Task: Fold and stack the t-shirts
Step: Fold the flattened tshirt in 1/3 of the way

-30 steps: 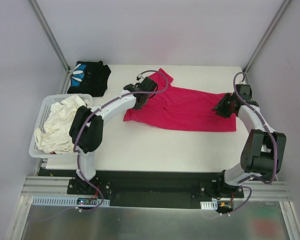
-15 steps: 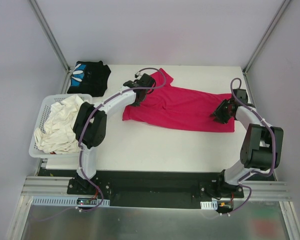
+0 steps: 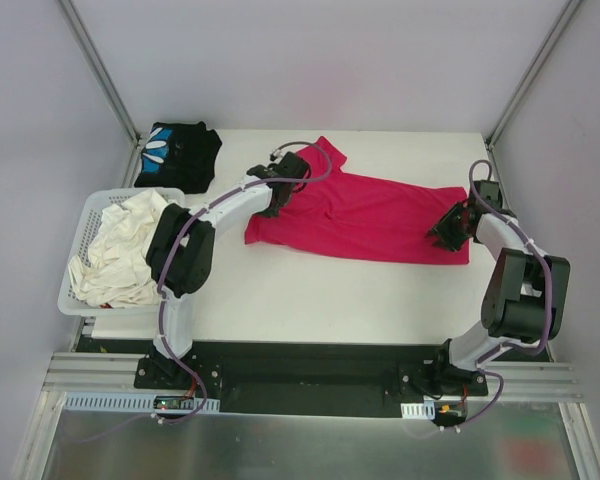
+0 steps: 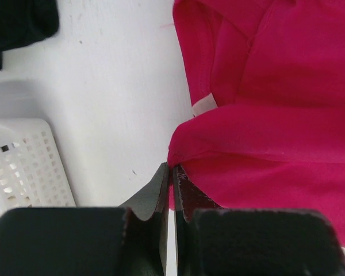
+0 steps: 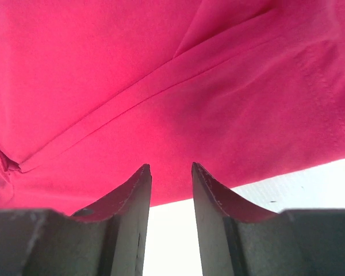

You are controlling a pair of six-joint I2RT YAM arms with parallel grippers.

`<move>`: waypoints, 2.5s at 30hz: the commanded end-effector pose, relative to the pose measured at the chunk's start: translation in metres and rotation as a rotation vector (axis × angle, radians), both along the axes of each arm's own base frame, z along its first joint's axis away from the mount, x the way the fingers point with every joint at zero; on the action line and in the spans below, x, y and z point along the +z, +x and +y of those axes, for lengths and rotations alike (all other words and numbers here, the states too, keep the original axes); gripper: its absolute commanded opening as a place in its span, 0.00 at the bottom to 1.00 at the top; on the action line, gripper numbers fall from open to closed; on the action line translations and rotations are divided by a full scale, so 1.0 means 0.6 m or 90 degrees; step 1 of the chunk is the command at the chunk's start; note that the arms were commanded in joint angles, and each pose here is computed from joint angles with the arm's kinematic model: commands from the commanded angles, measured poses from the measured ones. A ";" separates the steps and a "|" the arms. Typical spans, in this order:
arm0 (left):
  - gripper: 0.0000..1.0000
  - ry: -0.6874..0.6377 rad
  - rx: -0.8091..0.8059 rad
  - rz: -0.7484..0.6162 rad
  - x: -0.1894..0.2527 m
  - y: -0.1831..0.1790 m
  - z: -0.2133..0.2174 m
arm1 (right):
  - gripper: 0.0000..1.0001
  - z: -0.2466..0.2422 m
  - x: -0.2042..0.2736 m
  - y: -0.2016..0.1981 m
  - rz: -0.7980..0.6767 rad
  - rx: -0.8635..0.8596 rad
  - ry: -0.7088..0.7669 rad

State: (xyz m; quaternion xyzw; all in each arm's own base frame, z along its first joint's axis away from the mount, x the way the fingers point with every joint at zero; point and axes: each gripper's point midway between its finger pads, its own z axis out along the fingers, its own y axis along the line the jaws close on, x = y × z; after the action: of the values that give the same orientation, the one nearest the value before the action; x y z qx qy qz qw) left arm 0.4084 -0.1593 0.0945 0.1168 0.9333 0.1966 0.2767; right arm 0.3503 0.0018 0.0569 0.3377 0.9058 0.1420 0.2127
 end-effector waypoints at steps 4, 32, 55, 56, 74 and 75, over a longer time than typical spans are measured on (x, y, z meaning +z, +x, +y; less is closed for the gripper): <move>0.07 0.009 0.006 0.078 -0.059 -0.076 0.014 | 0.38 -0.052 0.090 0.023 -0.087 -0.050 -0.021; 0.63 -0.104 -0.049 -0.043 0.101 -0.062 -0.044 | 0.41 -0.042 0.055 0.018 -0.083 -0.038 0.017; 0.60 -0.219 -0.099 -0.208 0.184 -0.025 -0.095 | 0.41 -0.048 -0.060 -0.019 0.042 -0.035 -0.039; 0.60 -0.217 -0.100 -0.209 0.186 -0.025 -0.094 | 0.41 -0.053 -0.061 -0.023 0.047 -0.040 -0.043; 0.60 -0.262 -0.135 -0.189 0.194 -0.056 -0.099 | 0.41 -0.161 -0.063 -0.102 0.110 -0.162 -0.145; 0.60 -0.272 -0.143 -0.179 0.190 -0.060 -0.105 | 0.41 -0.161 -0.058 -0.098 0.102 -0.162 -0.142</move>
State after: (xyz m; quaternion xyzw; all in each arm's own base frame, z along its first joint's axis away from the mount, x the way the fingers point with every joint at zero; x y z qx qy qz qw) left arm 0.3803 -0.2159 0.1989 0.1200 0.8905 0.0176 0.4384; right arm 0.3119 -0.0817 0.0211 0.4278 0.8800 0.0243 0.2051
